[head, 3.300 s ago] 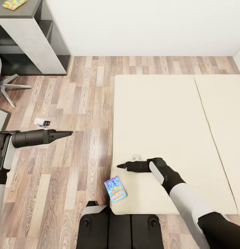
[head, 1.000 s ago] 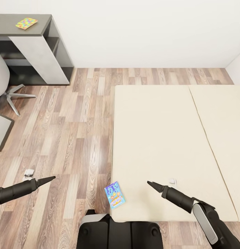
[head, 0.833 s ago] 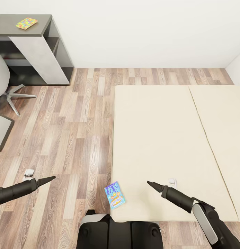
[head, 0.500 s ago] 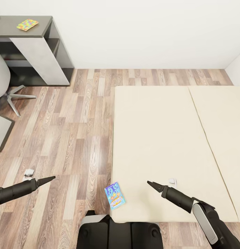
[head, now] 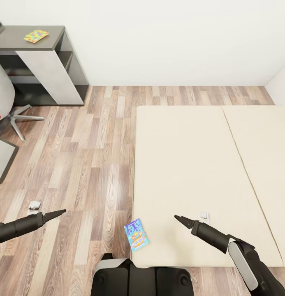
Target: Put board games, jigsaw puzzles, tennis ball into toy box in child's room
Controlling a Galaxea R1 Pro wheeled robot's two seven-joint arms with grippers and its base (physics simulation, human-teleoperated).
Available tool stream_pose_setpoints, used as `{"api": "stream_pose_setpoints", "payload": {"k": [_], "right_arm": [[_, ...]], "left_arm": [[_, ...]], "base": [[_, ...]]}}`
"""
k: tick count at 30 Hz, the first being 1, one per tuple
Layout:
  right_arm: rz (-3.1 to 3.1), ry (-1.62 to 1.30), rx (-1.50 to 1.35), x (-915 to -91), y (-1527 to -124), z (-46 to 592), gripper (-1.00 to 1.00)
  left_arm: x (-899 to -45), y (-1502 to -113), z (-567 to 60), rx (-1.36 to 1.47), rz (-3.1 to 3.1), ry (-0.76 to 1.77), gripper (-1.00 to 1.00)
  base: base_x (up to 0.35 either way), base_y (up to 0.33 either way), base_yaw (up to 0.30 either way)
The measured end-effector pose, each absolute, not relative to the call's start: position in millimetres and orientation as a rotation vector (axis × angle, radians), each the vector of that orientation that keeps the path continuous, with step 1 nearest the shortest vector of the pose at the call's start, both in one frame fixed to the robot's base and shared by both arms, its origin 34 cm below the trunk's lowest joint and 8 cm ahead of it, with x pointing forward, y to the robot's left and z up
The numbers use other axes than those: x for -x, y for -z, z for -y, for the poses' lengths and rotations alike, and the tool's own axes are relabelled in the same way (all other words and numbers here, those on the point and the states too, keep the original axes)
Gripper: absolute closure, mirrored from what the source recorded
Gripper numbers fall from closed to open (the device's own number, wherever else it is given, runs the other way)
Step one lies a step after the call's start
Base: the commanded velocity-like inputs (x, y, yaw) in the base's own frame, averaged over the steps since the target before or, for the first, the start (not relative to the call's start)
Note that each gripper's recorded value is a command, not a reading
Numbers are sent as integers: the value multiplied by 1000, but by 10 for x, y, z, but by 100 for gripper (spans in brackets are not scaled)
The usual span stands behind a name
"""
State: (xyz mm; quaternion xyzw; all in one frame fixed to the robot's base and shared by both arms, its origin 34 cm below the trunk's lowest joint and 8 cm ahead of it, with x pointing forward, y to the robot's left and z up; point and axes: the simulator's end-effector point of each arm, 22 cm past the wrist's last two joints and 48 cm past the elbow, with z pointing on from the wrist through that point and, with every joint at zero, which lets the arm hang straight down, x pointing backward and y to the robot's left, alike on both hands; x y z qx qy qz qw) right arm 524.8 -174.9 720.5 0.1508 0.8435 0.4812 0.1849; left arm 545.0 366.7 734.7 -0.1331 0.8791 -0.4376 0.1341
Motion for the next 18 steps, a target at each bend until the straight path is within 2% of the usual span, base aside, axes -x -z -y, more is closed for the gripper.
{"api": "stream_pose_setpoints", "payload": {"k": [18], "right_arm": [[-2354,-1352,-400,-5330,-7331,1761,-100]], "left_arm": [[-5530,-7481,-3665,364,-2522,1266,-100]], "base": [[0,0,0]]}}
